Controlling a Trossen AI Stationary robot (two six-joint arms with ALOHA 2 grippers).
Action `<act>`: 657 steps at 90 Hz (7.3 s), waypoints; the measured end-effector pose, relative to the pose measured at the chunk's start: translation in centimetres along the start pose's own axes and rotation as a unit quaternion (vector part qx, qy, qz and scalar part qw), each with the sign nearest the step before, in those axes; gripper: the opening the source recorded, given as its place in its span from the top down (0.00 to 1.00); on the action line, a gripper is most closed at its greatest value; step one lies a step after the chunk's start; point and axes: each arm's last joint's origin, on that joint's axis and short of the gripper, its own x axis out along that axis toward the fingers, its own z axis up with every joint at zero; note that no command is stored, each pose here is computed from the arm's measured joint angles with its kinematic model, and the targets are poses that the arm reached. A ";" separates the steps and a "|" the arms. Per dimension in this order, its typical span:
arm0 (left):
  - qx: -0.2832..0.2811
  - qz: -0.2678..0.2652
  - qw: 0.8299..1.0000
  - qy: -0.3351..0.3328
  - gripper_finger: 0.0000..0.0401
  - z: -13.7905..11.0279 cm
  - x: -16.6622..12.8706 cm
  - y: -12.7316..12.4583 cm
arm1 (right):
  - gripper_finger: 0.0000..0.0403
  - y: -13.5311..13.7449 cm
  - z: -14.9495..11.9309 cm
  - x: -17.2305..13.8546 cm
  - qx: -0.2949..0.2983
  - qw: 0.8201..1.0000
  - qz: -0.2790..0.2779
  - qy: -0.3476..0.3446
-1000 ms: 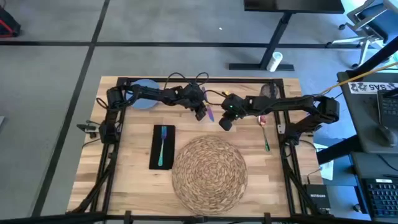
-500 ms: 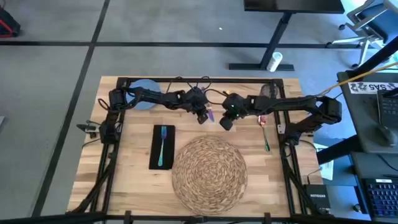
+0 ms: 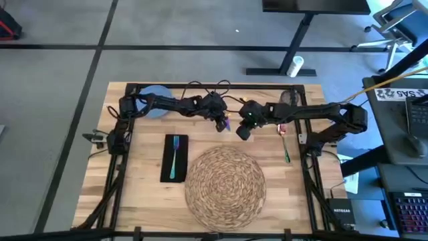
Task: Set table place
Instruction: Put the blue table knife on top of the brown placemat
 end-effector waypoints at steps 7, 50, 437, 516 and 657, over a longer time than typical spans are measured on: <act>0.009 0.011 1.000 0.017 1.00 -0.3 0.5 -0.1 | 1.00 0.0 -0.1 0.0 0.000 1.000 -0.001 0.003; 0.003 0.016 0.999 0.047 1.00 -0.7 0.4 -0.6 | 1.00 -0.1 -0.2 0.0 0.010 1.000 -0.002 0.013; -0.057 -0.020 0.996 0.062 1.00 -1.1 1.7 -6.7 | 1.00 -0.9 -4.1 -0.8 0.178 0.980 0.087 -0.021; -0.062 -0.022 0.995 0.068 1.00 -1.6 2.4 -6.1 | 0.80 -0.6 -4.8 6.1 0.231 0.965 0.117 0.050; -0.053 -0.038 0.996 0.064 1.00 -2.3 2.9 -6.1 | 0.79 -3.3 -5.9 8.8 0.231 0.965 0.104 -0.063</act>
